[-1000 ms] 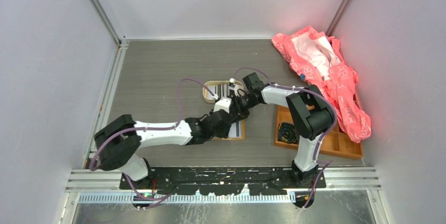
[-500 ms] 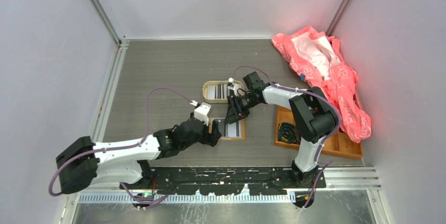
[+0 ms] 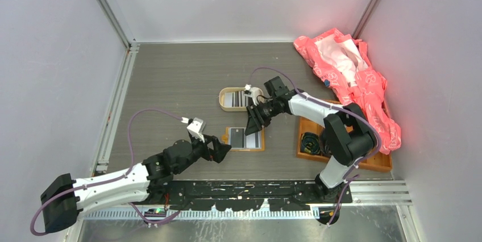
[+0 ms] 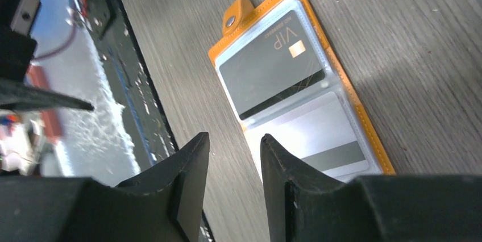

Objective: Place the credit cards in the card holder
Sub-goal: Insert the credit card into the card holder, then turn over the card slot in the card holder.

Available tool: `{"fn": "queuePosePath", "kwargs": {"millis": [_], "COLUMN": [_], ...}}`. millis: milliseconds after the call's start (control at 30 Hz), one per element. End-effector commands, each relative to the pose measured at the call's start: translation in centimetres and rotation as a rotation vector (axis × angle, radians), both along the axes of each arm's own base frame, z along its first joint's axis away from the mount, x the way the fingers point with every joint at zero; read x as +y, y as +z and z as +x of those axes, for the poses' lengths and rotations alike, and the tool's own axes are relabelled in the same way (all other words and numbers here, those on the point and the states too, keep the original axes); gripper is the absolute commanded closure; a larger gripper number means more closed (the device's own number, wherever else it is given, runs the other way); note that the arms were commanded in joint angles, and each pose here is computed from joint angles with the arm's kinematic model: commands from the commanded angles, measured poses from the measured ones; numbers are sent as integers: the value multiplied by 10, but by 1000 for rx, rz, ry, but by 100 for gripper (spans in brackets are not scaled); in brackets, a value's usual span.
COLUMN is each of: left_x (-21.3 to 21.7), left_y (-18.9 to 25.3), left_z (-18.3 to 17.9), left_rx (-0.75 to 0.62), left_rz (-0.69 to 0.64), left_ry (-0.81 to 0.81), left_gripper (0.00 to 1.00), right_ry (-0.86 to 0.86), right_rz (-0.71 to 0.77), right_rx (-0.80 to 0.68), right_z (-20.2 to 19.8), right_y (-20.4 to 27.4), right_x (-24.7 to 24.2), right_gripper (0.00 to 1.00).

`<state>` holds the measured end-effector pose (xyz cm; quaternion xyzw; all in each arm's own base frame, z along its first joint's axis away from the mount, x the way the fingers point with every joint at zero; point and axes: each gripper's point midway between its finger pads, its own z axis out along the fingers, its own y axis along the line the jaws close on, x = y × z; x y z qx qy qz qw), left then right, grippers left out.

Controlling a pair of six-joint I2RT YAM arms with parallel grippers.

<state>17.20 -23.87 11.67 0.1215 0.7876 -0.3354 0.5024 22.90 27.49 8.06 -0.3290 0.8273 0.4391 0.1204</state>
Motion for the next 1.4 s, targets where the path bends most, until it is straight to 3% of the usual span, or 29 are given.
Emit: {"fn": "queuePosePath", "kwargs": {"millis": [0, 267, 500, 733, 1367], "left_x": [-5, -14, -24, -22, -33], "left_y": [15, 8, 3, -11, -23], "left_z": [5, 4, 9, 19, 23], "left_rx": [-30, 10, 32, 75, 136], "left_rz": [-88, -110, -104, -69, -71], "left_ry": [16, 4, 4, 56, 33], "left_gripper": [10, 14, 24, 34, 32], "right_ry": [112, 131, 174, 143, 136], "right_rz": [-4, -106, -212, -261, -333], "right_rx": [-239, -430, -450, -395, -342], "right_z": [-2, 10, 8, 8, 5], "right_y": [20, 15, -8, -25, -48], "right_x": [-2, -9, -4, 8, 29], "right_gripper": [57, 77, 91, 96, 95]}}
